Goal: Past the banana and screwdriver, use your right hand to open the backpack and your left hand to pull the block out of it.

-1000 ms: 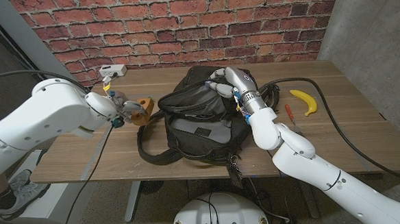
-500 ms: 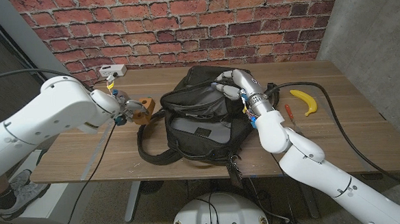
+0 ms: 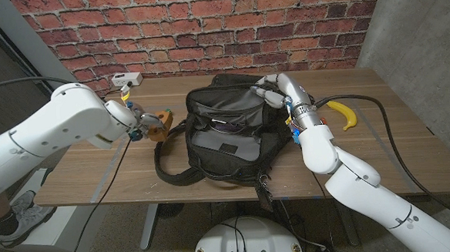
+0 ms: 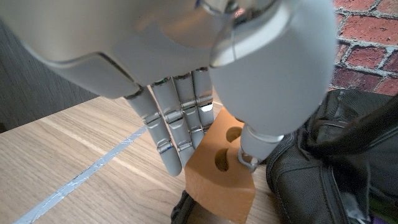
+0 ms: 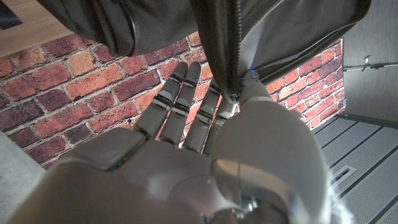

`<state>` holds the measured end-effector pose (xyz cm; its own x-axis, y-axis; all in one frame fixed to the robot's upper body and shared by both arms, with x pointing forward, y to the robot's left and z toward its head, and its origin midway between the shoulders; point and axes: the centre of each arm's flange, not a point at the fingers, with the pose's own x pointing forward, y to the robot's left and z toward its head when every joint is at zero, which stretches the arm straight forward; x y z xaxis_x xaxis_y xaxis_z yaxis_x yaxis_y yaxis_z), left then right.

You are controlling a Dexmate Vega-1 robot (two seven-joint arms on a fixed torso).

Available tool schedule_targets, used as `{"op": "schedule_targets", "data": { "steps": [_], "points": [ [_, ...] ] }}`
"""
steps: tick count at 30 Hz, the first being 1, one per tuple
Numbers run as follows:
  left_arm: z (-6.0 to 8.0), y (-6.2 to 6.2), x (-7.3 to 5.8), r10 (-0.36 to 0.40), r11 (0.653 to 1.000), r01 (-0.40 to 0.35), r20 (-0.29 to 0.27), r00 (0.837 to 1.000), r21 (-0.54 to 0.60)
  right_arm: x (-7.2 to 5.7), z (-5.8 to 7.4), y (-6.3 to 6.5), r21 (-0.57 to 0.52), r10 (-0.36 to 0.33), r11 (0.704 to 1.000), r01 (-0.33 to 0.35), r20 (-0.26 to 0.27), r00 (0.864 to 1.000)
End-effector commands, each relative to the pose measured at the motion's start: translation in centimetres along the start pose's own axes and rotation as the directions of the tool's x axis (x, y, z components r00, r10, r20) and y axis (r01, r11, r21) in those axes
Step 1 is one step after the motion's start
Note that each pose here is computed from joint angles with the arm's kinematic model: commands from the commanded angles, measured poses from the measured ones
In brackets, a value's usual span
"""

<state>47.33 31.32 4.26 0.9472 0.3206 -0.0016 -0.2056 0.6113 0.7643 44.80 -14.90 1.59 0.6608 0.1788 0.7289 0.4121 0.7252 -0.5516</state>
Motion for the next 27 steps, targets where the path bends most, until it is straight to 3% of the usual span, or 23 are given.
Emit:
{"op": "schedule_targets", "data": {
  "steps": [1, 10, 22, 27],
  "points": [
    [-1.0, 0.4, 0.3, 0.004, 1.000, -0.004, -0.058, 0.998, 0.006, -0.8, -0.4, -1.8, 0.009, -0.051, 0.999, 0.051, -0.036, 0.998],
    [-1.7, 0.6, 0.4, 0.006, 1.000, -0.005, -0.096, 0.995, 0.009, -1.7, -0.6, -2.4, 0.048, -0.071, 0.996, 0.075, -0.071, 0.995],
    [-3.4, 0.8, 1.0, 0.025, 1.000, -0.023, -0.148, 0.989, 0.018, -2.5, -0.4, -2.0, 0.060, -0.085, 0.994, 0.090, -0.089, 0.992],
    [-4.0, 0.4, 1.5, 0.017, 1.000, -0.014, -0.161, 0.987, 0.020, -3.5, -0.7, -1.4, 0.093, -0.097, 0.990, 0.108, -0.115, 0.989]
  ]
}}
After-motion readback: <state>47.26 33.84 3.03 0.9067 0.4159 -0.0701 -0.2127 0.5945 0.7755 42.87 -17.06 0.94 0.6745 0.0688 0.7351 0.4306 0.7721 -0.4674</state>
